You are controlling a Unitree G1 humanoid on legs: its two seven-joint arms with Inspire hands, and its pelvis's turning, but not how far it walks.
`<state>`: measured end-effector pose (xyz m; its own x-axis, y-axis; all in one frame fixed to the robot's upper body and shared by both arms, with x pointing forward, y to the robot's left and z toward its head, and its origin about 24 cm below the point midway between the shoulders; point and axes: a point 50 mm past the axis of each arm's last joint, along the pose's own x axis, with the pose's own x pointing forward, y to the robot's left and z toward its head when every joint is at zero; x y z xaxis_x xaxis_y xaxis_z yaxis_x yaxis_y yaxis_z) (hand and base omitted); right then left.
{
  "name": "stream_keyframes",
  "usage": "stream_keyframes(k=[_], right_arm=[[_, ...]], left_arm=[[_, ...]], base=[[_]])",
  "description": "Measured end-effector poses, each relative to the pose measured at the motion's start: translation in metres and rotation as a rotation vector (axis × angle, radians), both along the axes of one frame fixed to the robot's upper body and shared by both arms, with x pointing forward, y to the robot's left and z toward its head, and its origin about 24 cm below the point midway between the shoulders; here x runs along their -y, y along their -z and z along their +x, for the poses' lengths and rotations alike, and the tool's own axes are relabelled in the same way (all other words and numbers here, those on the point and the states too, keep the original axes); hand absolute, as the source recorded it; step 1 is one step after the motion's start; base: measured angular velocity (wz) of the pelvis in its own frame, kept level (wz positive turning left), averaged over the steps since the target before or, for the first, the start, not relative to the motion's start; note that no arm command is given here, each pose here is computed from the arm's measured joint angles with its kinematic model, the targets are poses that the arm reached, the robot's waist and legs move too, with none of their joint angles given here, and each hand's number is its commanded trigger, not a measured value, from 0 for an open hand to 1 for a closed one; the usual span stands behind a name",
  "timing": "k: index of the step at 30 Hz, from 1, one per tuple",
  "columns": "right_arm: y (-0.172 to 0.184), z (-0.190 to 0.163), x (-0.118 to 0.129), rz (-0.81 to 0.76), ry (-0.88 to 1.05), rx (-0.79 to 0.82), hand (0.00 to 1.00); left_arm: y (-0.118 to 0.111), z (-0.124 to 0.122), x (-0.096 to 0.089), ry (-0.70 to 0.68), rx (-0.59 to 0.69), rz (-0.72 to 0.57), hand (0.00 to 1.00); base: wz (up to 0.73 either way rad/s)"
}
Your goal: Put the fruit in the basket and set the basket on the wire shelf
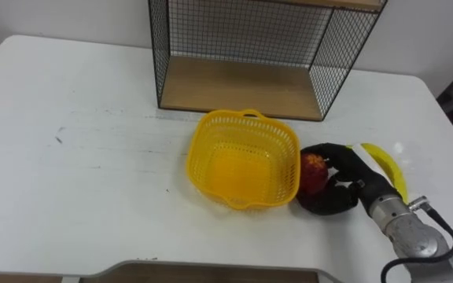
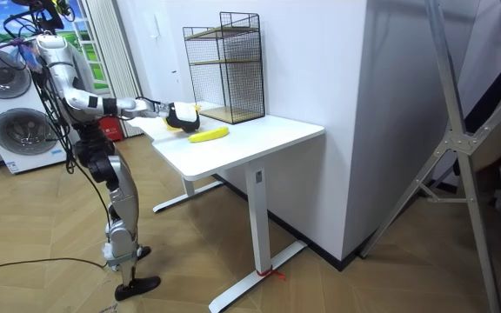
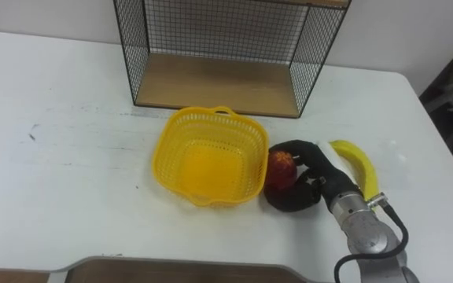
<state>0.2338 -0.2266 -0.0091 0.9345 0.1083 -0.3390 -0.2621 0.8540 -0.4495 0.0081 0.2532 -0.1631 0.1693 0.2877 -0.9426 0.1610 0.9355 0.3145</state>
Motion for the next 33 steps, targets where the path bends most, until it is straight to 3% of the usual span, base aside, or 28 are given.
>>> stream_keyframes(k=[11,20,25,33], right_arm=[[0.020,-0.009,0.003,0.342,0.164,-0.052,1.00],[0.028,-0.015,0.019,0.544,0.377,-0.031,1.00],[0.029,-0.020,0.028,0.730,0.499,-0.015,1.00],[0.003,-0.011,0.036,0.804,0.575,0.124,1.00]], left_arm=[[0.000,-0.003,0.000,-0.011,-0.004,-0.001,0.00],[-0.001,-0.006,0.003,-0.022,0.002,0.033,0.00],[0.001,-0.006,0.008,-0.033,0.000,0.023,0.00],[0.003,-0.014,0.012,-0.057,-0.020,0.010,0.00]], base=[[-0.01],[0.00],[0.00],[-0.02]])
